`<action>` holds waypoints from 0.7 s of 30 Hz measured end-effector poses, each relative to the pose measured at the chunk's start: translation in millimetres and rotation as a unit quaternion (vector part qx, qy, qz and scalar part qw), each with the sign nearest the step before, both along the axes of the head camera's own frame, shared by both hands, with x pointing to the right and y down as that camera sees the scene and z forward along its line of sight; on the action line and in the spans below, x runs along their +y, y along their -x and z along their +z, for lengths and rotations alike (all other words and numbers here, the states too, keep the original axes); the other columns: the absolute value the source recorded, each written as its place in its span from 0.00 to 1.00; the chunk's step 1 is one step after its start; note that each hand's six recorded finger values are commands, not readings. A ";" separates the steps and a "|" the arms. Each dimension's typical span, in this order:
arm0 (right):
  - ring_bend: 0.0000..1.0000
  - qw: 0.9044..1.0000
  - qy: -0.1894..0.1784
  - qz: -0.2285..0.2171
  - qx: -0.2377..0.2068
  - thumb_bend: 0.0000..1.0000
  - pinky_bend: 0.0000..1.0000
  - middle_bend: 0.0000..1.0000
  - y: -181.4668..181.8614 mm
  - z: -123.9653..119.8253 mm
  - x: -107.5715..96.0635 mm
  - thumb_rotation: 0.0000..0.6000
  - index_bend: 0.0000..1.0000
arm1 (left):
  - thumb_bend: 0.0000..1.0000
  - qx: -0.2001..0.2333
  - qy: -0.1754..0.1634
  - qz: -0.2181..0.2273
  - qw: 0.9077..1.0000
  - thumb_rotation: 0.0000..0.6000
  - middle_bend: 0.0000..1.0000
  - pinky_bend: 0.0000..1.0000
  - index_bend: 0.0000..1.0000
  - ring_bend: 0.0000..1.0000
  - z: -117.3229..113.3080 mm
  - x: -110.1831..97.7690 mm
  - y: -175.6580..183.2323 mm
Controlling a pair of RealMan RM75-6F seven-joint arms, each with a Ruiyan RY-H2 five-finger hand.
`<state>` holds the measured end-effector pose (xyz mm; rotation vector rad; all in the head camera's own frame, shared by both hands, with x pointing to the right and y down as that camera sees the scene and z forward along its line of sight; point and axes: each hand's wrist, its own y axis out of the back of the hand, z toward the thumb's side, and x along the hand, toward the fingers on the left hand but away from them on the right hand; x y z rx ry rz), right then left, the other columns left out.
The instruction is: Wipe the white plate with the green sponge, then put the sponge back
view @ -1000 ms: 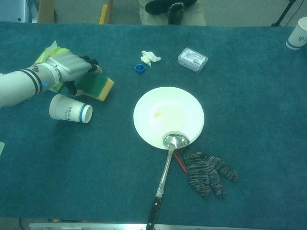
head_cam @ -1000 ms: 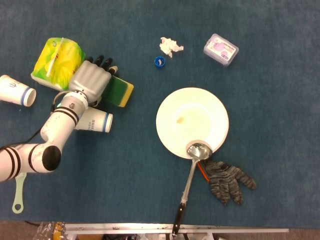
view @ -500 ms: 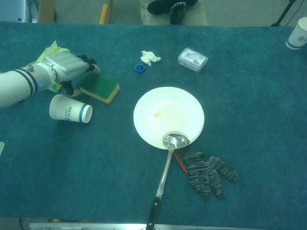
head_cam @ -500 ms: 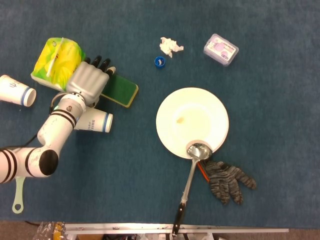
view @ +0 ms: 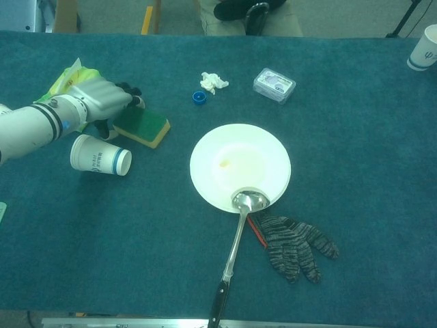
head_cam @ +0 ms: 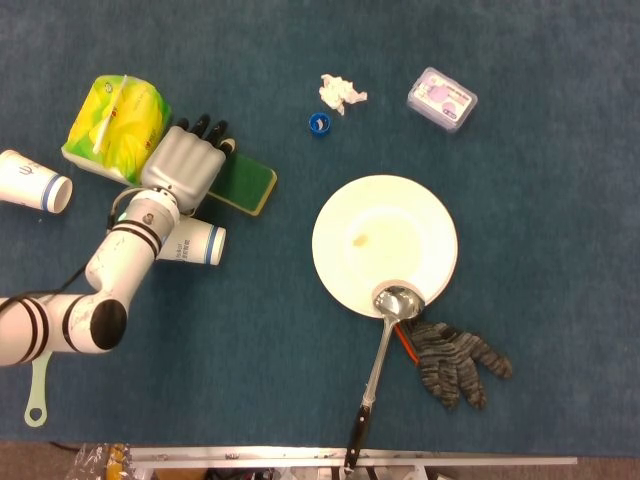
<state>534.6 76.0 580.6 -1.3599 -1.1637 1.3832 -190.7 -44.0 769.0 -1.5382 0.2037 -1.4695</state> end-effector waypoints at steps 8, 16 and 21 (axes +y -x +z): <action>0.20 1.000 -0.002 -0.003 -0.001 0.26 0.32 0.29 1.8 0.4 -1.5 1.00 0.30 | 0.33 0.019 -0.021 -0.012 1.000 1.00 0.15 0.16 0.33 0.05 -2.8 -4.9 -6.7; 0.20 1.000 0.006 -0.012 -0.006 0.26 0.32 0.29 6.5 6.8 -5.1 1.00 0.30 | 0.33 0.026 -0.029 -0.003 0.999 1.00 0.17 0.16 0.33 0.05 -21.4 -5.2 -19.1; 0.20 1.000 0.009 -0.022 -0.007 0.26 0.32 0.29 11.6 9.8 -9.4 1.00 0.30 | 0.33 0.039 -0.036 0.010 0.999 1.00 0.17 0.16 0.33 0.05 -37.1 -2.5 -31.0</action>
